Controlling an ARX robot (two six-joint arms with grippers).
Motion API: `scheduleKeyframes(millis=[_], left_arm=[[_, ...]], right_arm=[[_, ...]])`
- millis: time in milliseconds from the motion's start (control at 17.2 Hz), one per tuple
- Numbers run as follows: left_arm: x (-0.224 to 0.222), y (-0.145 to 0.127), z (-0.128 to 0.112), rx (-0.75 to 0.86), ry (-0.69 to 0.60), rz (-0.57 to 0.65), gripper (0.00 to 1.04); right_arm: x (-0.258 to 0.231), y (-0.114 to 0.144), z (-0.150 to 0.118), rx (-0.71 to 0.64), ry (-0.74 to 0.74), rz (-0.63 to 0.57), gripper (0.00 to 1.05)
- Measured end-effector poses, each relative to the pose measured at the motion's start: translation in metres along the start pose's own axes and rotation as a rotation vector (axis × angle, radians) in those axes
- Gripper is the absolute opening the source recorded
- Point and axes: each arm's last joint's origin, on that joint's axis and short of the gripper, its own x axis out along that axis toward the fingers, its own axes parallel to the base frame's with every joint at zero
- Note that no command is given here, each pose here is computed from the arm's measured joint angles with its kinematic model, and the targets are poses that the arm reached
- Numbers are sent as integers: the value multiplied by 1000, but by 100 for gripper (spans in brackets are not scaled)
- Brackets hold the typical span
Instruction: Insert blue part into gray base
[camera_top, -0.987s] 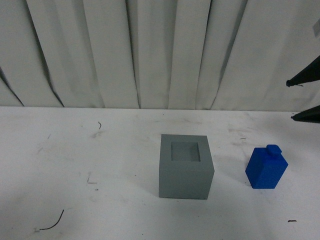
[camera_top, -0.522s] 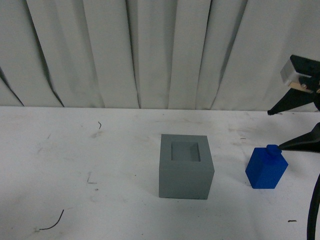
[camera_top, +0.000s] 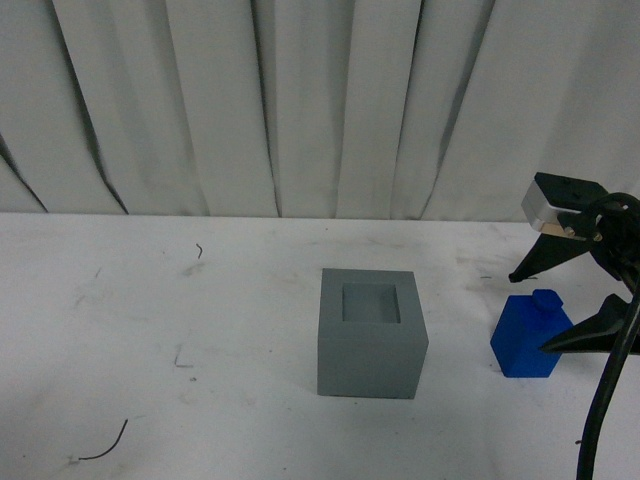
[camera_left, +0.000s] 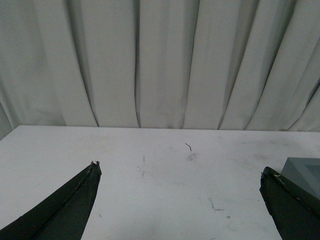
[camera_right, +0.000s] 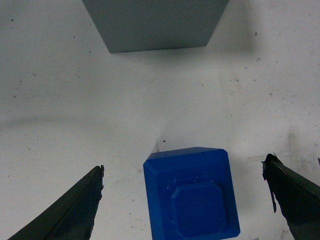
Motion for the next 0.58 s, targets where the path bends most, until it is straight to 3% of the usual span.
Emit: scheduleKeyframes(millis=[580], left_arm=[[0, 0, 0, 0, 0, 0, 98]], right_arm=[[22, -2, -10, -78, 116, 25, 98]])
